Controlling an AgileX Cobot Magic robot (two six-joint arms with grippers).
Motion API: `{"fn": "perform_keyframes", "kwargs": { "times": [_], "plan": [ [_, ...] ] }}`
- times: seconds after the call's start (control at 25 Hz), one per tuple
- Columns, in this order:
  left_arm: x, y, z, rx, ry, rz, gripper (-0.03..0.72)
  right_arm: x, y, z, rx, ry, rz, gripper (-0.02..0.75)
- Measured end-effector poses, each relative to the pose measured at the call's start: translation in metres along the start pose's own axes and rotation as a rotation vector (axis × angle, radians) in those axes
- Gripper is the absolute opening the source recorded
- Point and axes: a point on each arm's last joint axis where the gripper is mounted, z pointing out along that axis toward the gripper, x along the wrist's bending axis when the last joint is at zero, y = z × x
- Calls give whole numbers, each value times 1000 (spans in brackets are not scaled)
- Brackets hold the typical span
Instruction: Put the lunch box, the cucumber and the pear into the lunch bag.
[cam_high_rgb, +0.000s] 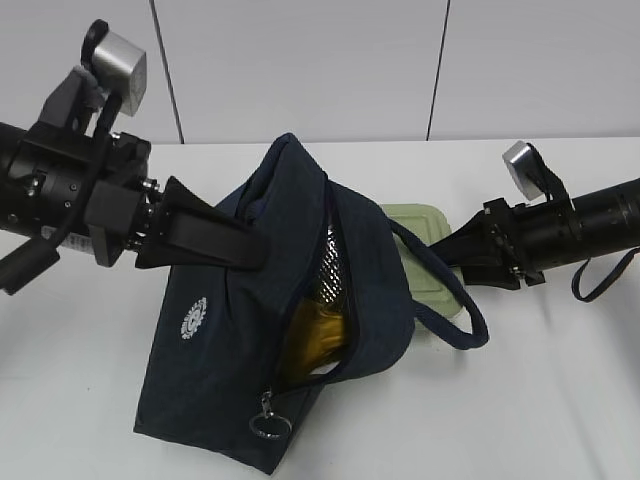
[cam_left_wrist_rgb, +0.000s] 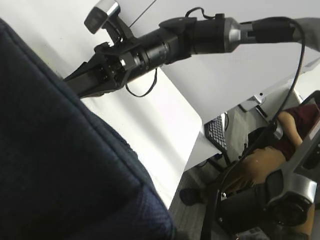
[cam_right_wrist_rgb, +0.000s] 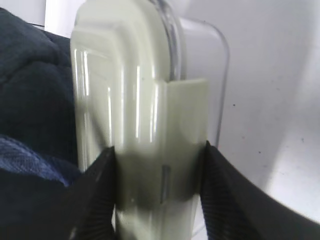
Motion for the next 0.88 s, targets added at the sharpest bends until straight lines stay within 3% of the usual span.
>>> {"fn": "perform_keyframes", "kwargs": {
  "times": [0.2, 0.4, 0.72, 0.88],
  "plan": [
    [6, -7, -1, 78, 62, 42, -15, -4, 1, -7, -18, -7, 10, 368],
    [14, -8, -2, 96, 154, 15, -15, -12, 3, -18, -47, -20, 28, 368],
    [15, -9, -2, 106, 167, 11, -15, -10, 7, -22, -66, -21, 19, 368],
    [15, -9, -2, 108, 164, 11, -15, 7, 19, -35, -105, -27, -36, 368]
  ]
}}
